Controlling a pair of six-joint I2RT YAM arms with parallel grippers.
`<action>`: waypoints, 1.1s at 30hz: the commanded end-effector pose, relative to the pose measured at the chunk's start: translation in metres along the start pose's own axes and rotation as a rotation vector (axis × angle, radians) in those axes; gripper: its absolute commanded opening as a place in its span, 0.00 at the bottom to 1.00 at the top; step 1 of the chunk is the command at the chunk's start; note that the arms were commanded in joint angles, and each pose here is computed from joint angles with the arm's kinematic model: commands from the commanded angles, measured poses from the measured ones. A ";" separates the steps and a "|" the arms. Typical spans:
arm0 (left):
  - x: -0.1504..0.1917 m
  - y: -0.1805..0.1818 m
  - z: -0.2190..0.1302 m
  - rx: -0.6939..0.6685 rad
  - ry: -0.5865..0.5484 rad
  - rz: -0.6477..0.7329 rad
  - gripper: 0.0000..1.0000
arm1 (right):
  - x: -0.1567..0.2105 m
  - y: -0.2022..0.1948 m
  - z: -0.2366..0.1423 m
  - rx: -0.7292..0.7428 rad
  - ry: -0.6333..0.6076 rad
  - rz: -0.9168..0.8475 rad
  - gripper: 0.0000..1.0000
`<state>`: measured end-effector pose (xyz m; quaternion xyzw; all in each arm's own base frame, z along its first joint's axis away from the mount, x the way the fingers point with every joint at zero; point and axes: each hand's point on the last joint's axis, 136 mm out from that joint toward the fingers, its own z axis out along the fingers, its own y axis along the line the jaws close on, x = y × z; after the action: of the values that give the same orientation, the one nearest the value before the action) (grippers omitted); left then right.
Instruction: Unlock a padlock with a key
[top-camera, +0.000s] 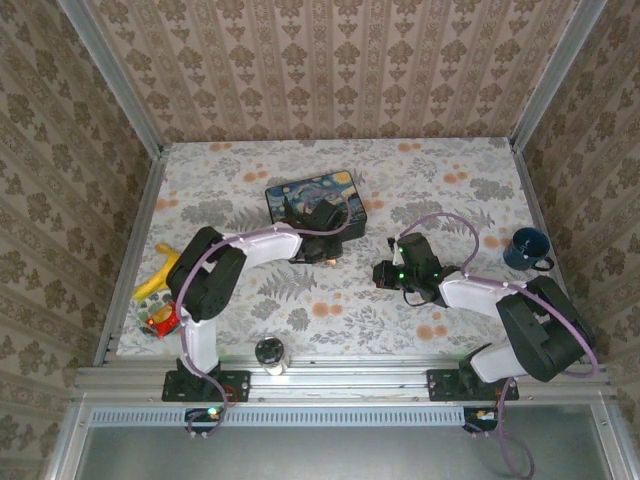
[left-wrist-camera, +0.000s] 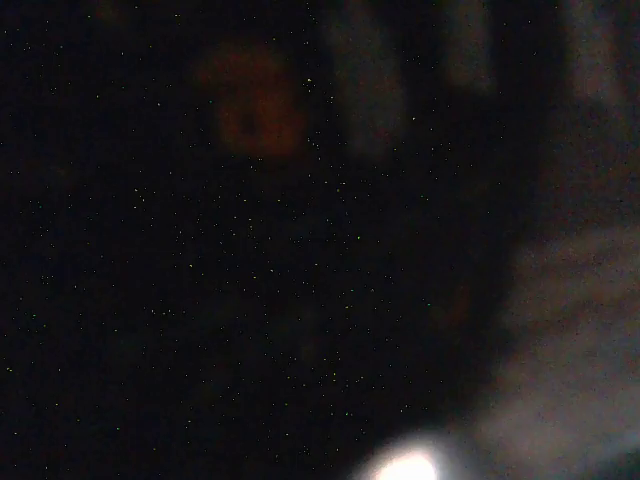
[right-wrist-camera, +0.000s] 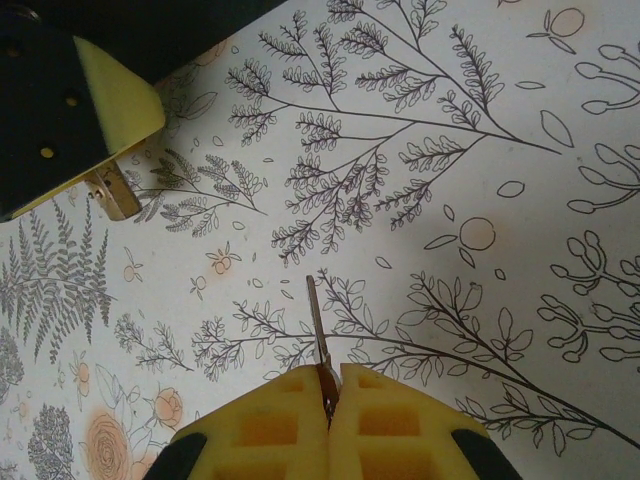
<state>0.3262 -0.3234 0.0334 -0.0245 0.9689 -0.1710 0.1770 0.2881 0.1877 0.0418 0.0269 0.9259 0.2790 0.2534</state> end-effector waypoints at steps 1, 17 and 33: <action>0.014 0.002 0.011 -0.064 0.037 0.015 0.36 | -0.007 0.003 -0.004 0.007 -0.028 0.003 0.00; 0.015 0.016 0.011 -0.226 -0.017 0.098 0.57 | -0.022 0.011 -0.026 0.003 -0.099 -0.029 0.00; 0.018 0.054 -0.011 -0.388 -0.065 0.055 0.52 | -0.022 0.012 -0.026 -0.006 -0.101 -0.036 0.00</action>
<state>0.3208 -0.3022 0.0214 -0.0285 0.9744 -0.0246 0.2216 0.2916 0.1838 0.0723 0.0255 0.9122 0.2840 0.2944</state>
